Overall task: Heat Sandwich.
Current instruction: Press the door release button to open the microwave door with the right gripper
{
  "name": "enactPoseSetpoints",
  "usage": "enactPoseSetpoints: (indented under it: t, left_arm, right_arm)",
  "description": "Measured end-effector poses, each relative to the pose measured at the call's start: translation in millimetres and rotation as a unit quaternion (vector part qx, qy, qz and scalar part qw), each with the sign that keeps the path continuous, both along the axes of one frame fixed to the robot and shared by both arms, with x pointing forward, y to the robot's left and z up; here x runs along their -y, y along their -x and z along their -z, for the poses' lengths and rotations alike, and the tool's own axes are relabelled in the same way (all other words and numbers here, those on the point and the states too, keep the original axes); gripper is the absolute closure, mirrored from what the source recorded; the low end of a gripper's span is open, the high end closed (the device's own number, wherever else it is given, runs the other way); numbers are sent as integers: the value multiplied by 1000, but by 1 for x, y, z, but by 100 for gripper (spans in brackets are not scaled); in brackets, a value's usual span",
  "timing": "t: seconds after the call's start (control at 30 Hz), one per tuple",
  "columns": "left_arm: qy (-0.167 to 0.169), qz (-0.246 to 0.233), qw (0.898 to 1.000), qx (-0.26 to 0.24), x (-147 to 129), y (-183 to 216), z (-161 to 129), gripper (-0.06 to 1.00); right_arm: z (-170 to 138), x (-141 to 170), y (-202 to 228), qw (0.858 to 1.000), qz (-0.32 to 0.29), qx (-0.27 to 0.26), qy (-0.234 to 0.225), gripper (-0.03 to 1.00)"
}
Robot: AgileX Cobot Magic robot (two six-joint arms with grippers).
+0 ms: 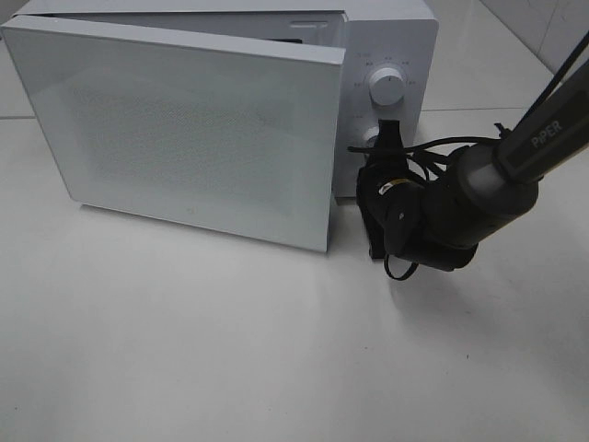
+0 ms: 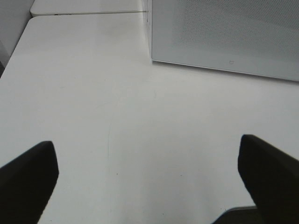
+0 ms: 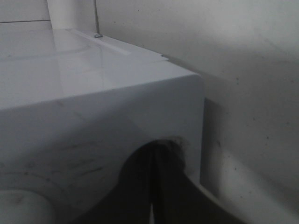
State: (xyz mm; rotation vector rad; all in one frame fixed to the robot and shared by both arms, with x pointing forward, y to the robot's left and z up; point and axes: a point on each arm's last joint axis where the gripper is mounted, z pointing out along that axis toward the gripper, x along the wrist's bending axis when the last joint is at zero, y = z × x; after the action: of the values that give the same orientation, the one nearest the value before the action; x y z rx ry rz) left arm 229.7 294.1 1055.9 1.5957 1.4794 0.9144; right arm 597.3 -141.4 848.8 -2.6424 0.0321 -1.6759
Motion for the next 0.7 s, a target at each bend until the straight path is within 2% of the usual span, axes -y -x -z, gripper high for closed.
enactPoseSetpoints:
  t: [0.7]
  left_arm:
    - [0, 0, 1000, 0, 0, 0, 0, -2]
  right_arm:
    - [-2, -1, 0, 1000, -9, -19, 4, 96]
